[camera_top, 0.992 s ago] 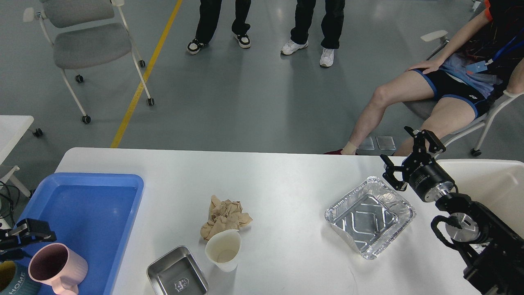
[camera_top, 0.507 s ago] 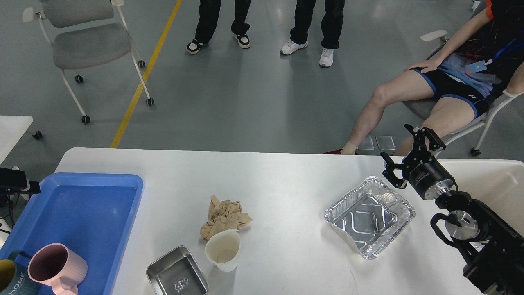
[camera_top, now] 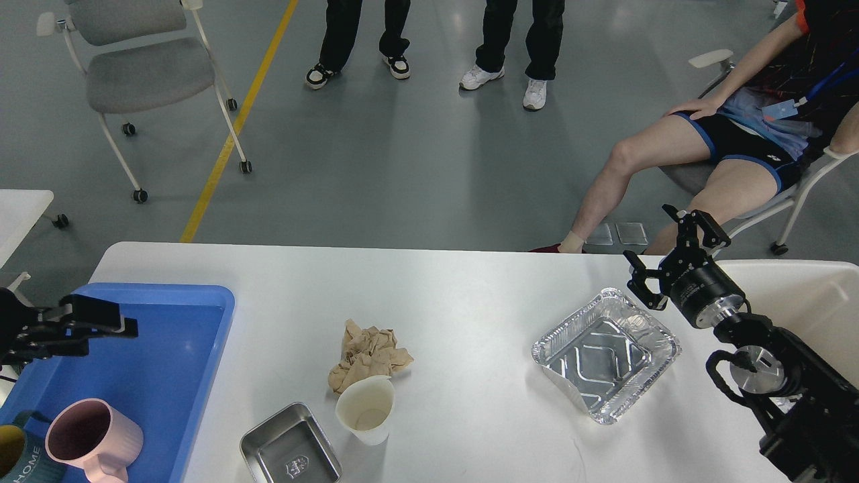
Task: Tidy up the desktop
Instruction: 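Release the mug and reach the left gripper toward the steel box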
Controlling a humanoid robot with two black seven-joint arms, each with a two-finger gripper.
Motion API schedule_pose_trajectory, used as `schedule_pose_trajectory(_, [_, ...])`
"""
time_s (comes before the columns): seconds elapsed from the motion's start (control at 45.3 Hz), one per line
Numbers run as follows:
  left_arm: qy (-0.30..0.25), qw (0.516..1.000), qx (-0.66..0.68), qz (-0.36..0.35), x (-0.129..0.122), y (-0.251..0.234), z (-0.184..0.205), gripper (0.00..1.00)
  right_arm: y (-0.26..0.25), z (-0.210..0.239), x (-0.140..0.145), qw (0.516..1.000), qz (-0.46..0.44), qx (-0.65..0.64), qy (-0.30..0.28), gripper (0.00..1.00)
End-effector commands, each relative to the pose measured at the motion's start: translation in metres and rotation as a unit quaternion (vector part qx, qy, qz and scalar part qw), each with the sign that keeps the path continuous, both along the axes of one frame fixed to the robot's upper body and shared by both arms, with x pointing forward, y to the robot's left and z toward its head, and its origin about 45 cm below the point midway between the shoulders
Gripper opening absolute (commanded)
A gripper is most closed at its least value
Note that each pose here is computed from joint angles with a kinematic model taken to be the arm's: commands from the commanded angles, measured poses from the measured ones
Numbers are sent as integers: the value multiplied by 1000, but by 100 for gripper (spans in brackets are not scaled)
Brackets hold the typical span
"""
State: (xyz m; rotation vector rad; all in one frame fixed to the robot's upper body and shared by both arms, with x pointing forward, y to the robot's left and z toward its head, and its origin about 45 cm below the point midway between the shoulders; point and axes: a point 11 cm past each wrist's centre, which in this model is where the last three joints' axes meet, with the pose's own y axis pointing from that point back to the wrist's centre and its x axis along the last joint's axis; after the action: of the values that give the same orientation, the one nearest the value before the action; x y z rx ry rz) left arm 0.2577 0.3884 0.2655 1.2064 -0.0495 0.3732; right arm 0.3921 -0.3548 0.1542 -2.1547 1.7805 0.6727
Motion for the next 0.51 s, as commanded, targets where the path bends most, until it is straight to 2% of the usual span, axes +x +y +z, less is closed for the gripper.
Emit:
schedule_pose_trajectory(0.0, [15, 998, 1, -62, 5, -32, -38, 74, 0, -1, -1, 1000, 0, 1, 1, 100])
schedule_pose_trajectory(0.154, [28, 995, 16, -95, 14, -52, -77, 74, -5, -2, -4, 1000, -3, -3, 4, 100])
schedule_pose_trajectory(0.331, [35, 993, 25, -107, 35, -78, -123, 74, -6, -4, -5, 1000, -3, -3, 5, 100])
schedule_pose_trajectory(0.485, [45, 991, 20, -122, 29, -97, -143, 74, -5, -2, -4, 1000, -3, -3, 4, 100])
